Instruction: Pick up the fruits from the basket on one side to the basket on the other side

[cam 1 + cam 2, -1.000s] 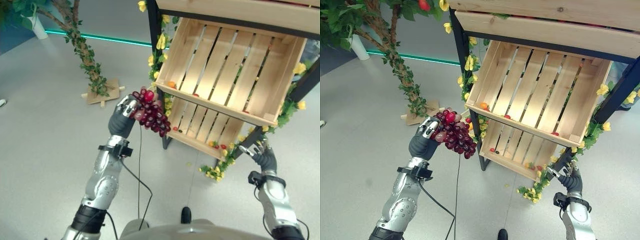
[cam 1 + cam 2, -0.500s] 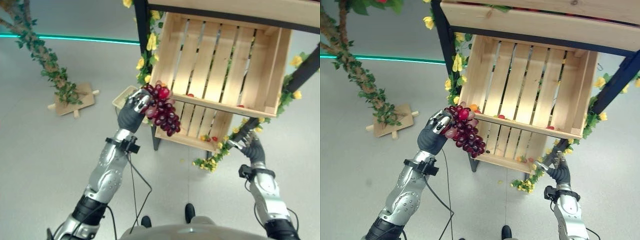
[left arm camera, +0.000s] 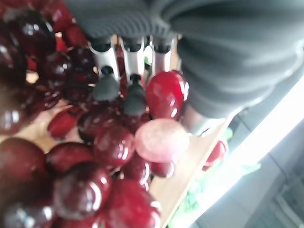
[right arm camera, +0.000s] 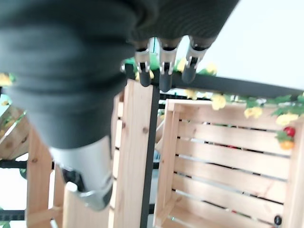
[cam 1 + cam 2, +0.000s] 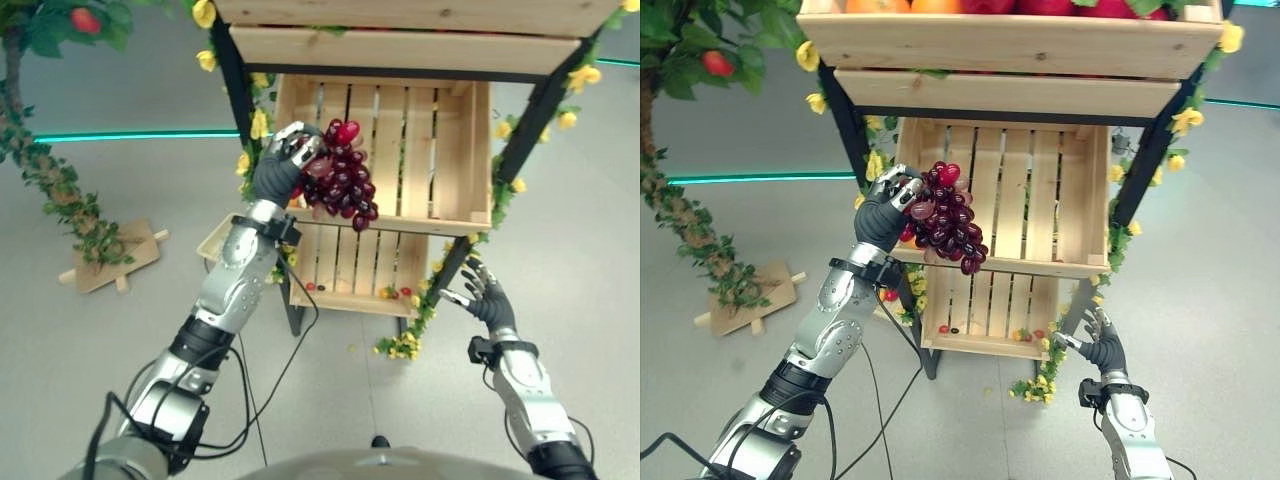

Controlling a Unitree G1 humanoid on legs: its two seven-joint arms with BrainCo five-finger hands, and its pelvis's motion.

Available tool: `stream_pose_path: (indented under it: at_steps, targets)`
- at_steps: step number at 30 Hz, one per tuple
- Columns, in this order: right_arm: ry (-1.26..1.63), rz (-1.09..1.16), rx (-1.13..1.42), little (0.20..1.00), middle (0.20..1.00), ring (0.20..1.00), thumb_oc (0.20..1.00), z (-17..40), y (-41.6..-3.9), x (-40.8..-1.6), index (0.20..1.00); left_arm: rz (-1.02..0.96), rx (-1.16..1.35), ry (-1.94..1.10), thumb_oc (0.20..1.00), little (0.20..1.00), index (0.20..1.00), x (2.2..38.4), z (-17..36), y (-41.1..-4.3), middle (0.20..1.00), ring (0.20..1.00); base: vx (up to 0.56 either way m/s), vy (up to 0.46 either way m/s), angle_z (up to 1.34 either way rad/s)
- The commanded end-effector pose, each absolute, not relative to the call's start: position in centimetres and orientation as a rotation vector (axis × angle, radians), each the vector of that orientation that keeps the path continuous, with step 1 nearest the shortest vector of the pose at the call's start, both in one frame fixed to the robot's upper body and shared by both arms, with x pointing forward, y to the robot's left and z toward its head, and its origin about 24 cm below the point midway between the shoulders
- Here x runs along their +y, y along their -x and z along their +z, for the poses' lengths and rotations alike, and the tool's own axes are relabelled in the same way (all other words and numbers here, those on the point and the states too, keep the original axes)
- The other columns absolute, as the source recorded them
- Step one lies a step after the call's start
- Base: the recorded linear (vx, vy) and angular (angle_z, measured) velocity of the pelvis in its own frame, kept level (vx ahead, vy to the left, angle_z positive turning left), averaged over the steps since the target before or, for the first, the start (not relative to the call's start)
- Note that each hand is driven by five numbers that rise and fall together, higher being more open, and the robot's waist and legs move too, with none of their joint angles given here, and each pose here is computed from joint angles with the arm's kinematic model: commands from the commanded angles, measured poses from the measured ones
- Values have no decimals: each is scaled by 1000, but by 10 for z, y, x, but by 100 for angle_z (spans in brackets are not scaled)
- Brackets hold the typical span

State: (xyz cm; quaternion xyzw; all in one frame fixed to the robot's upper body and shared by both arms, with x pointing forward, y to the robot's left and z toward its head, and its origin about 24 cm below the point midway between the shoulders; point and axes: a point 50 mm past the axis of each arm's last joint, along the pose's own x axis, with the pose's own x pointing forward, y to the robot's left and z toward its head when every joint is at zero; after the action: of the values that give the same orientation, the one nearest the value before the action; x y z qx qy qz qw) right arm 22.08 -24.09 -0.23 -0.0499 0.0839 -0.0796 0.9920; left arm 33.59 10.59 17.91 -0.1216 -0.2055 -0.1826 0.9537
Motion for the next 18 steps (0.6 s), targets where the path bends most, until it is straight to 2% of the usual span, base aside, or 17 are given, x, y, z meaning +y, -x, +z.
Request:
stream_pose_path:
  at_steps: [1, 9, 12, 18]
  targets:
    - [114, -128, 37, 1000, 1000, 1000, 1000, 26, -237, -245, 1000, -302, -567, 182, 200, 200, 200, 107, 222, -354, 200, 200, -6, -27, -11]
    - [122, -94, 5, 1000, 1000, 1000, 1000, 34, -243, -238, 1000, -86, -460, 20, 200, 200, 200, 146, 232, -393, 200, 200, -1, -2, -1]
    - [134, -66, -35, 1000, 1000, 1000, 1000, 43, -246, -235, 1000, 91, -398, -231, 200, 200, 200, 188, 247, -408, 200, 200, 7, 12, -6]
    - [143, -30, -91, 1000, 1000, 1000, 1000, 56, -241, -234, 1000, 285, -299, -515, 200, 200, 200, 235, 254, -411, 200, 200, 15, 21, -10]
